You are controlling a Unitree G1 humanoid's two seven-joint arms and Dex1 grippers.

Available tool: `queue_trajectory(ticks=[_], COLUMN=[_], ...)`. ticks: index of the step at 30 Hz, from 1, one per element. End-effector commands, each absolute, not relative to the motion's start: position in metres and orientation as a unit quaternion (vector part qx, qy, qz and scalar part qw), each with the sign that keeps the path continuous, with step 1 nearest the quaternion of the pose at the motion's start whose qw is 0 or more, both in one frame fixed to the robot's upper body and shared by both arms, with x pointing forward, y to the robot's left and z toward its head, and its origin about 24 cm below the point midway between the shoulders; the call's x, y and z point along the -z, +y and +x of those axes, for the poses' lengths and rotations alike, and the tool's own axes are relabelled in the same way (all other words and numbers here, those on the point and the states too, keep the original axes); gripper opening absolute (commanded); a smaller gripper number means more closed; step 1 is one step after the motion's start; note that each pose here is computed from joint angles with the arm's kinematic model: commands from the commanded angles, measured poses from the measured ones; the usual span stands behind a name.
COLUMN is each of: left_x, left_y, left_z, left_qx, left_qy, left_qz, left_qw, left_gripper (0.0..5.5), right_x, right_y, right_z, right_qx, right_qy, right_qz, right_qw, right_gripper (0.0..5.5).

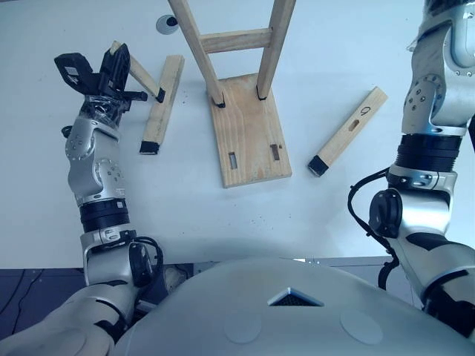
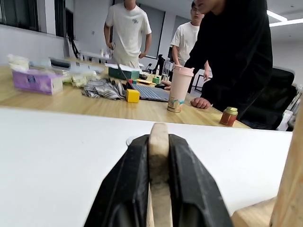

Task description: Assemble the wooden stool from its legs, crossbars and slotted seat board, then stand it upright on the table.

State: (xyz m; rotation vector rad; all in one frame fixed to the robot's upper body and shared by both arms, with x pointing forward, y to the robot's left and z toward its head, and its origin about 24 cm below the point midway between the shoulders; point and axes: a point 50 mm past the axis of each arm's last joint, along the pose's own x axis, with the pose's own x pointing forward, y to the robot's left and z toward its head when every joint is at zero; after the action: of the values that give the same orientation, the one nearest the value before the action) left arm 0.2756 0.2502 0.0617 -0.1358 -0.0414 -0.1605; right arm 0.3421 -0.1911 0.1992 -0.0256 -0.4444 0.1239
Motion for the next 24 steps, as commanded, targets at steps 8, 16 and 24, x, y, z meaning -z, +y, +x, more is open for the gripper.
queue_trajectory(ticks=[8,16,24], left_x=[0.016,-0.022,-0.087], left_y=[0.253,0.258,0.303], left_z=[0.242,0.254,0.244], left_qx=[0.066,0.118,0.119], left_qy=[0.122,0.078,0.121], left_qz=[-0.024,0.006,0.084], left_qw=[0.99,0.99,0.982], left_gripper=[0.38,1.63,2.65], right_x=[-0.182,-0.18,-0.166], right_y=[-0.181,-0.18,-0.192], right_z=[0.342,0.344,0.34], right_qx=[-0.072,-0.083,-0.065], right_qy=[-0.188,-0.18,-0.127], right_qz=[-0.015,-0.015,-0.037], right_qw=[0.979,0.98,0.989], right_gripper=[0.0,0.89,2.11])
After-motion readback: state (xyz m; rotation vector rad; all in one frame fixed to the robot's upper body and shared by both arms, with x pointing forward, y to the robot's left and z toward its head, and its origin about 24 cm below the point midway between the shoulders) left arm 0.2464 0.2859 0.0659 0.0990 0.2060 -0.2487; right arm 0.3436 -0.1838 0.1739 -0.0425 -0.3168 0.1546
